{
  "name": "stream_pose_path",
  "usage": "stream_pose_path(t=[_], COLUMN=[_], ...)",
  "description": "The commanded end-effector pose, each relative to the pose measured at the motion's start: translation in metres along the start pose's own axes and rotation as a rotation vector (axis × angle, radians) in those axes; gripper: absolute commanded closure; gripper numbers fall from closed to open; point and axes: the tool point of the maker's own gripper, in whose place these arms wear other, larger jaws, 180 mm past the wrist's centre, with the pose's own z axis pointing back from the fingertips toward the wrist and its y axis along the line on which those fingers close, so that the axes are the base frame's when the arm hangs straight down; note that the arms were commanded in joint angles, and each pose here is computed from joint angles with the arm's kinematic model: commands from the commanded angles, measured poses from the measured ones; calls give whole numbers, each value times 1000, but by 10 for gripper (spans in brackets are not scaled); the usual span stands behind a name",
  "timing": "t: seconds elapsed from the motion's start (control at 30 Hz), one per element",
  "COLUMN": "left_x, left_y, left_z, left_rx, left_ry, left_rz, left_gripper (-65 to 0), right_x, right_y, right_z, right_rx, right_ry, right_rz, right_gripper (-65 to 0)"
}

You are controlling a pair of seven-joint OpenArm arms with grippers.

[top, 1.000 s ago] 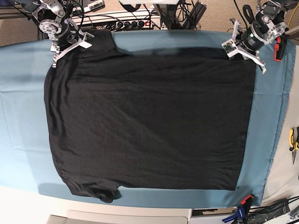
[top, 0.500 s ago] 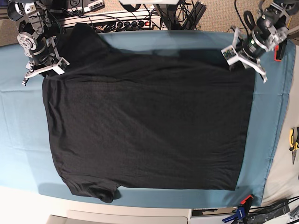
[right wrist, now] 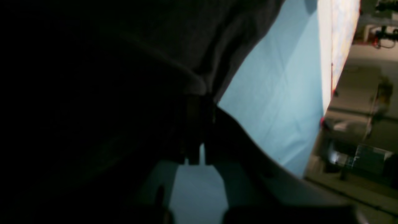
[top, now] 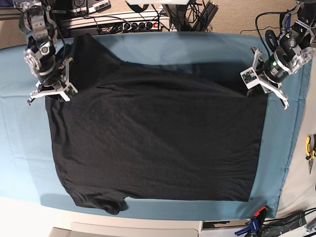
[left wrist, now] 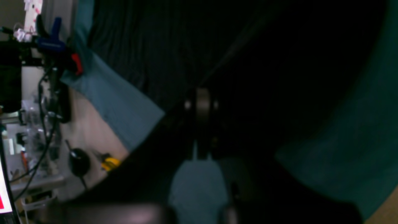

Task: Fold the T-shirt properly
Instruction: 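Pull the shoulder edge over the shirt body toward the hem with both grippers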

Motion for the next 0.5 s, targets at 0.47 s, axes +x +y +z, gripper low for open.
stream_pose_path(t=[0.47], left_x=[-7], left_y=[26], left_z=[-12], left_rx=[14], left_ry=[-14], left_rz=[38], left_gripper=[0], right_x=[2], right_y=[-61], right_z=[-43], right_rx=[-67], right_ry=[-14], right_rz=[-140], right_gripper=[0])
